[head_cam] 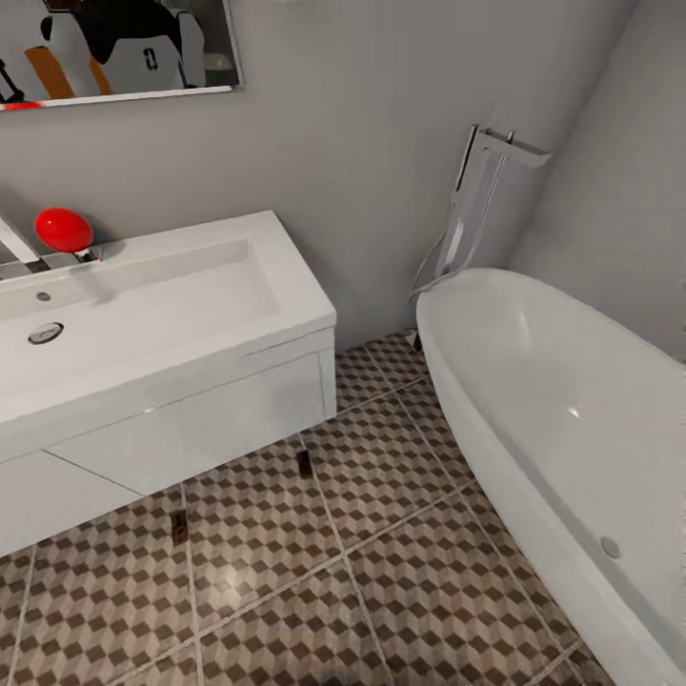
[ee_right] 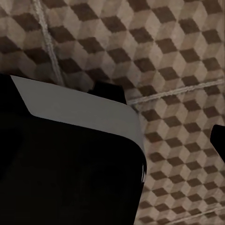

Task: Take the four mousetraps from the cabinet in the bathroom and place them on the bathroom floor. Make sure all four end up on the same floor surface, and ensure that at least two of them are either under or directly next to the same bathroom sink.

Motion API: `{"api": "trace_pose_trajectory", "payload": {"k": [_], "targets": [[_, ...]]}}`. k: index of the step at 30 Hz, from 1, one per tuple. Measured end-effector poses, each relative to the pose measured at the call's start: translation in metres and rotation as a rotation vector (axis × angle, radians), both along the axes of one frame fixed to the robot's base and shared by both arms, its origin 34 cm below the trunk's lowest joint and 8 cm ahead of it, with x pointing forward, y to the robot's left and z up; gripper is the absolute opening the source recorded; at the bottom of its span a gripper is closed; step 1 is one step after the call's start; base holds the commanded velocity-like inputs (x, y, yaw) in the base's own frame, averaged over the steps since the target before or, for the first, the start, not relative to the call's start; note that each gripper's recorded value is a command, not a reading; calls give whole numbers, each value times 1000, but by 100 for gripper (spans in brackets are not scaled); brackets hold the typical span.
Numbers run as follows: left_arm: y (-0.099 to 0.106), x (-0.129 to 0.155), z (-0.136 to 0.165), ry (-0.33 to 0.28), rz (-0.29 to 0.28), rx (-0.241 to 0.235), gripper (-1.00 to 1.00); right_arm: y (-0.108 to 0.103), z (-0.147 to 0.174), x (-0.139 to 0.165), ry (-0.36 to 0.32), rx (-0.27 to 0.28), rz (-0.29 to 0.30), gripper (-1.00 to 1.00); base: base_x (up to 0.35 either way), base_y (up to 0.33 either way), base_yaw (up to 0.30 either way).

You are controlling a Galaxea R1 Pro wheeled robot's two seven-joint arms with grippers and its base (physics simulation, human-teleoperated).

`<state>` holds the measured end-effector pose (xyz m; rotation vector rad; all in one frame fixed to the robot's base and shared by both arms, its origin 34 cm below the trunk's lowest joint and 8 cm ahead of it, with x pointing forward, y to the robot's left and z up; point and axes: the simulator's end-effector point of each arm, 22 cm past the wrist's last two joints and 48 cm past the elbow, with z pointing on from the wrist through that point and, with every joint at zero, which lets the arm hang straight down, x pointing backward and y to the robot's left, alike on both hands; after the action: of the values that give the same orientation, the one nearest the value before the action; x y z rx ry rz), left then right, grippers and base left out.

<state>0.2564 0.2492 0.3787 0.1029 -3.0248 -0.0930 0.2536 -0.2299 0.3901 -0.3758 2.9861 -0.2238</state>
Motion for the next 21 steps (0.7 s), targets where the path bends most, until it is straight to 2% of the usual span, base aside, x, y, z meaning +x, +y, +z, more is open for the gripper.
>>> {"api": "trace_pose_trajectory", "payload": {"k": [21], "targets": [[0,10,3,-23,0,0,100,0,3,9,-22,0,0,100,0,0,-232]]}}
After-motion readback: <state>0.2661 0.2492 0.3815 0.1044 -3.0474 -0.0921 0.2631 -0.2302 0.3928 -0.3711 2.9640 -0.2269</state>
